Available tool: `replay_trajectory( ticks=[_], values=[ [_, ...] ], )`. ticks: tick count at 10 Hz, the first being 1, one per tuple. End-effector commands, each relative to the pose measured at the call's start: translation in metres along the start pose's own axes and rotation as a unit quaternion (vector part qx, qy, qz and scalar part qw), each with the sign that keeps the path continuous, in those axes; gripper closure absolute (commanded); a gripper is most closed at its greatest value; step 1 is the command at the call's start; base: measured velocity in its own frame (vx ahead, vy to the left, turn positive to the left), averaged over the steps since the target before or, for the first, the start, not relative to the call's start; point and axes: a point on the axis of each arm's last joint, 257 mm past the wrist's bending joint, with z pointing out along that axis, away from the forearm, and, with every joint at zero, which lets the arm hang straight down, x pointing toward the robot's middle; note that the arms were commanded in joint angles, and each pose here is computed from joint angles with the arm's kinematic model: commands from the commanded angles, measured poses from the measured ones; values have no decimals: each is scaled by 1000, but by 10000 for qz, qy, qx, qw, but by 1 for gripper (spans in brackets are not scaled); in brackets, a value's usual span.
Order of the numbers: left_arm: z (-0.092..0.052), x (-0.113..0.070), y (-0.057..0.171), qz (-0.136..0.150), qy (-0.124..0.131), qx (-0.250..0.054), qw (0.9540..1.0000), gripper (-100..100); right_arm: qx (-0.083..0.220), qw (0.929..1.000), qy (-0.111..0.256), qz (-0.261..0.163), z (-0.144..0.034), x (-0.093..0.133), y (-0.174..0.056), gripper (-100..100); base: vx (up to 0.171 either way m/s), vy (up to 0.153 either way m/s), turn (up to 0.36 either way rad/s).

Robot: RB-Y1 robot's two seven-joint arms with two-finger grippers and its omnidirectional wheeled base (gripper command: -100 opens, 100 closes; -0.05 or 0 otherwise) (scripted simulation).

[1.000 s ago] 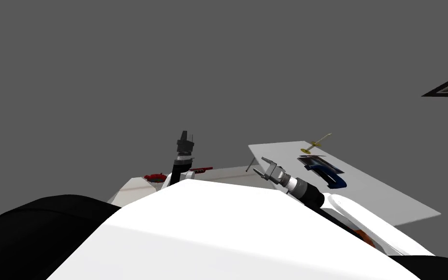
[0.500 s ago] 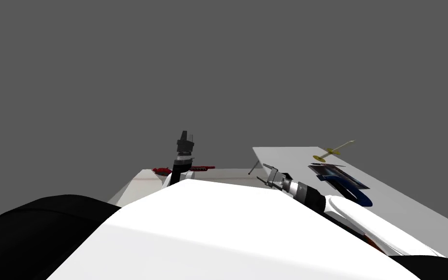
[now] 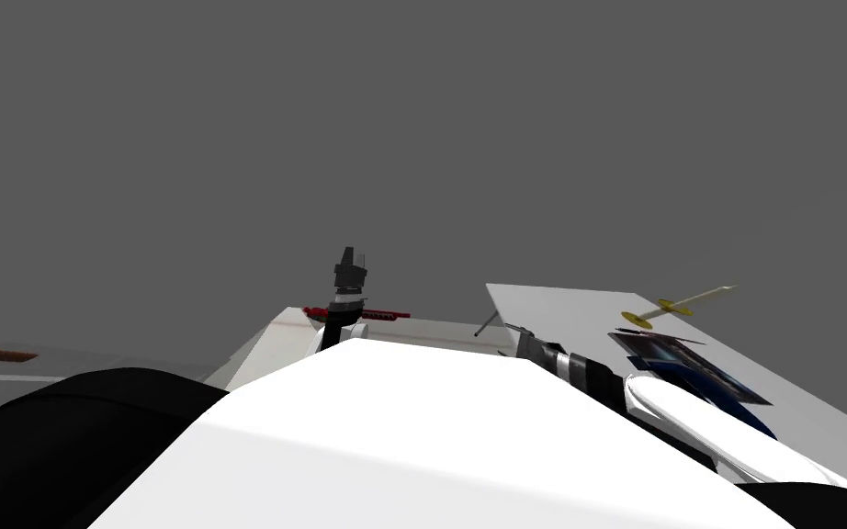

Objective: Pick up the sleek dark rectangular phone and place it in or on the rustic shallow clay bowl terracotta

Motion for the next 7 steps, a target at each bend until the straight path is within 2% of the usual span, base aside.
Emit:
replay_trajectory(
  ticks=[1, 3, 4, 5, 6, 7],
  values=[
    [0, 0, 0, 0, 0, 0, 10000, 0, -112, 9996, 229, -118, -5, 18, 4, -100, 22, -35, 106],
    [0, 0, 0, 0, 0, 0, 10000, 0, -488, 9944, 868, -359, -22, 69, 21, -100, 33, -44, 266],
    [0, 0, 0, 0, 0, 0, 10000, 0, -521, 9925, 1011, -442, -27, 80, 20, -100, 34, -52, 130],
    [0, 0, 0, 1, 0, -1, 10000, 0, -726, 9871, 1309, -565, -38, 104, 28, -100, 31, -58, 197],
    [0, 0, 0, 1, 0, 0, 10000, 0, -728, 9861, 1376, -576, -41, 110, 28, -100, 25, -50, 85],
    [0, 0, 0, 1, 0, -1, 10000, 0, -919, 9790, 1695, -655, -56, 136, 35, -100, 27, -39, 177]
  ],
)
